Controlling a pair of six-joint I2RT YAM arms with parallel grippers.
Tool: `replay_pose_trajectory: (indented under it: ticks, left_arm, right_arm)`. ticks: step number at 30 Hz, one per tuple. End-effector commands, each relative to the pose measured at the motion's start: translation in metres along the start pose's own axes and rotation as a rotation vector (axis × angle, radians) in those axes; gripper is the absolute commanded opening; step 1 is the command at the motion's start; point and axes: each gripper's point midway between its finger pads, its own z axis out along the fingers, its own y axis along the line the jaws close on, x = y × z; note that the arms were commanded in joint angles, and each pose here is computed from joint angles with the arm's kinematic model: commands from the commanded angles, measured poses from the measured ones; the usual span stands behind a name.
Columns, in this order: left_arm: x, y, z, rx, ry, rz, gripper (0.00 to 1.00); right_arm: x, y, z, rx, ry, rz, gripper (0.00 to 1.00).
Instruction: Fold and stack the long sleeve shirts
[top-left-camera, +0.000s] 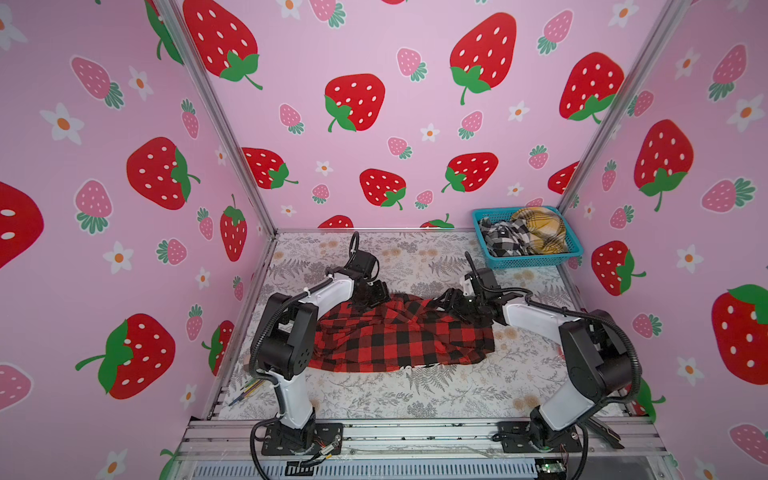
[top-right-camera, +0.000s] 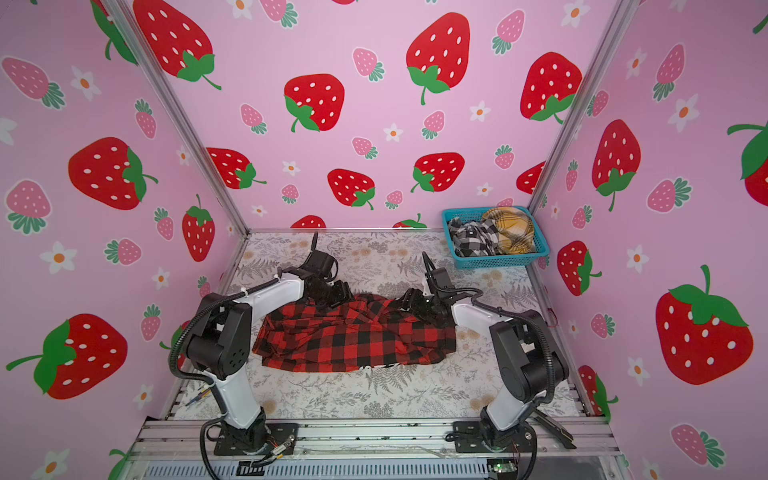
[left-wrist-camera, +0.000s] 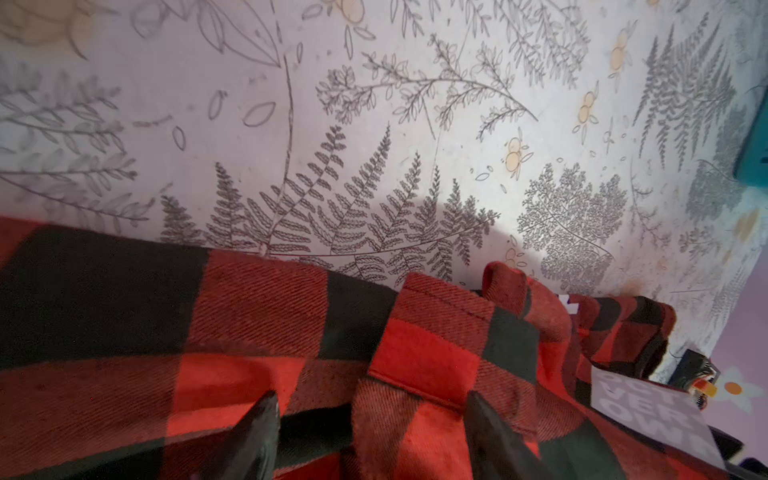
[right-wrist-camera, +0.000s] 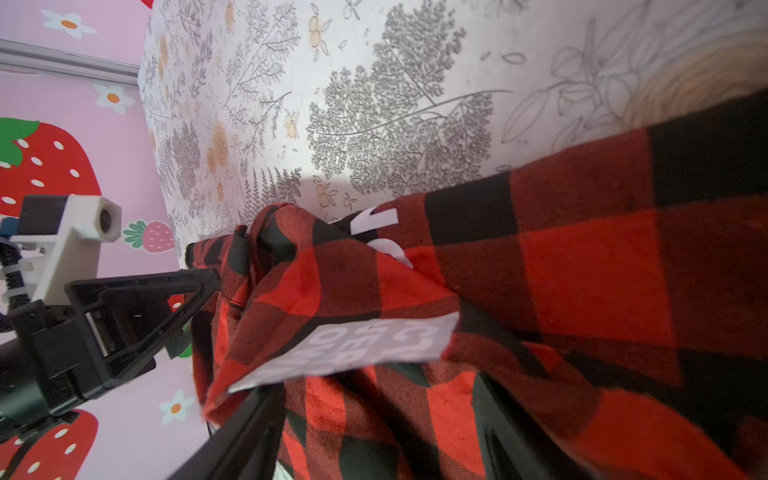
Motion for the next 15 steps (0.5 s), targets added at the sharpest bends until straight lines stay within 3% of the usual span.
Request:
replay_pose_trajectory:
  ticks: [1, 4, 9, 14, 15]
  left_arm:
    - [0.003, -0.013, -0.001, 0.085, -0.013, -0.057, 0.72]
    - [-0.002, -0.022, 0.003, 0.145, -0.031, -0.09, 0.6]
    - [-0.008, -0.035, 0.004, 0.219, -0.033, -0.117, 0.23]
    - [-0.017, -0.049, -0.023, 0.24, -0.083, -0.073, 0.0]
    - [-0.018, -0.05, -0.032, 0.226, -0.098, -0.049, 0.0]
  right_arm:
    - [-0.001, 0.001, 0.001, -0.028, 0.008, 0.048, 0.73]
    - [0.0, -0.002, 0.0, -0.013, 0.01, 0.045, 0.72]
    - [-0.003, -0.01, -0.008, 0.004, -0.013, 0.061, 0.68]
    - [-0.018, -0.008, -0.024, -0.051, -0.087, 0.117, 0.73]
    - [-0.02, -0.008, -0.024, -0.07, -0.089, 0.138, 0.74]
